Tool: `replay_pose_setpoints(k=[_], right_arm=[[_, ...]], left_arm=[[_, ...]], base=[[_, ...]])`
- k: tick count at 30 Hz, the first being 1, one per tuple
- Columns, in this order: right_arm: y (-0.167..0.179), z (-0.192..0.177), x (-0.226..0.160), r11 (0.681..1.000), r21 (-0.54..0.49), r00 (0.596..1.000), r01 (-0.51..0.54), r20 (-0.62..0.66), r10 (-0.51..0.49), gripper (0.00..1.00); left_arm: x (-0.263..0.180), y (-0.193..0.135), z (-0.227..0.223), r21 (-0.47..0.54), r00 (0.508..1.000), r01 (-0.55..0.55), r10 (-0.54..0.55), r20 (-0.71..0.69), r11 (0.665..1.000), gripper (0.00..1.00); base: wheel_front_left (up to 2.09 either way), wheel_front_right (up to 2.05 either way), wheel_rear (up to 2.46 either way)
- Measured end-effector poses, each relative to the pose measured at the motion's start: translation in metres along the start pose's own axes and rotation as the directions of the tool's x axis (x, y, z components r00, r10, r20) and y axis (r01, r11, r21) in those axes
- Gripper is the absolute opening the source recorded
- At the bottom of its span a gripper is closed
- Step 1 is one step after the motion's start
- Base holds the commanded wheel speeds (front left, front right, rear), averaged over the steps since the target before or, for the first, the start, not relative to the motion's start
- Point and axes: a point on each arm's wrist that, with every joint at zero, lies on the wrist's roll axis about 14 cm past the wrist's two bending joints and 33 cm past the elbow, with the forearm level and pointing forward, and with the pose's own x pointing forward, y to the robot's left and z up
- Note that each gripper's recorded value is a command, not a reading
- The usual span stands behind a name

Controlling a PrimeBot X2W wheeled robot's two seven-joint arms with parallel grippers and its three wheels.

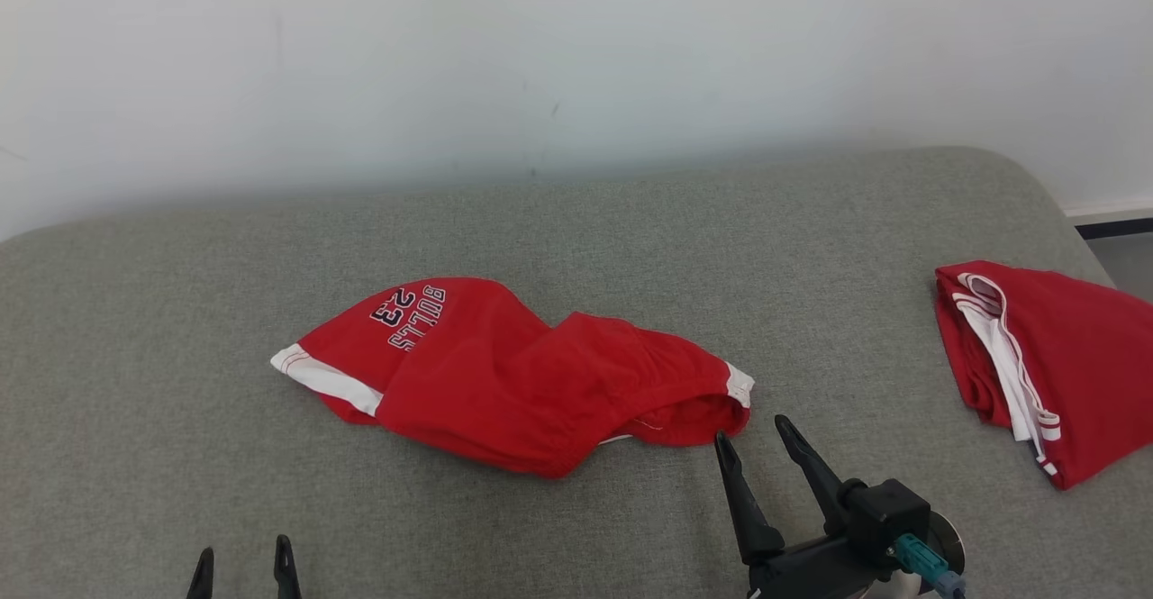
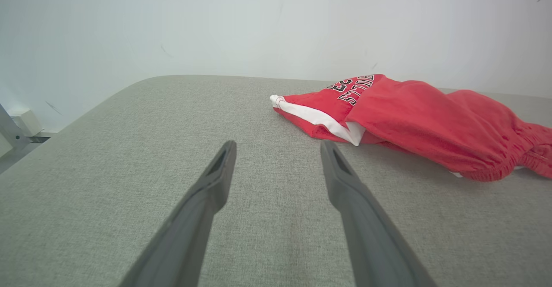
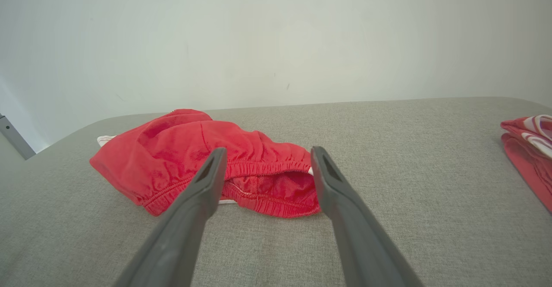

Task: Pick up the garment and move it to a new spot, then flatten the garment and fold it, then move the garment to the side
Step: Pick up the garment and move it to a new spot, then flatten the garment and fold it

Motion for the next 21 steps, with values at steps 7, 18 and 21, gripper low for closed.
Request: replay_pose_setpoints(k=[7,18,21], right_arm=[[0.001,-0.002,0.001,1.0,0.001,1.0,-0.002,-0.005,0.002,1.0],[0.025,-0.021,0.007,0.997,-0.002,0.994,-0.083,-0.064,0.083,1.0],[0.039,-0.029,0.014,0.991,-0.001,0.987,-0.131,-0.093,0.13,1.0]], left_arm=[[0.0,0.0,-0.002,-0.007,1.0,-0.003,0.003,-0.006,1.0,1.0],[-0.004,-0.003,-0.005,-0.026,1.0,-0.003,0.003,-0.014,1.0,1.0],[-0.006,0.0,-0.004,-0.029,1.0,-0.016,0.015,-0.011,0.999,1.0]], base=[[0.0,0.0,0.0],[0.0,0.0,0.0],[0.0,0.0,0.0]])
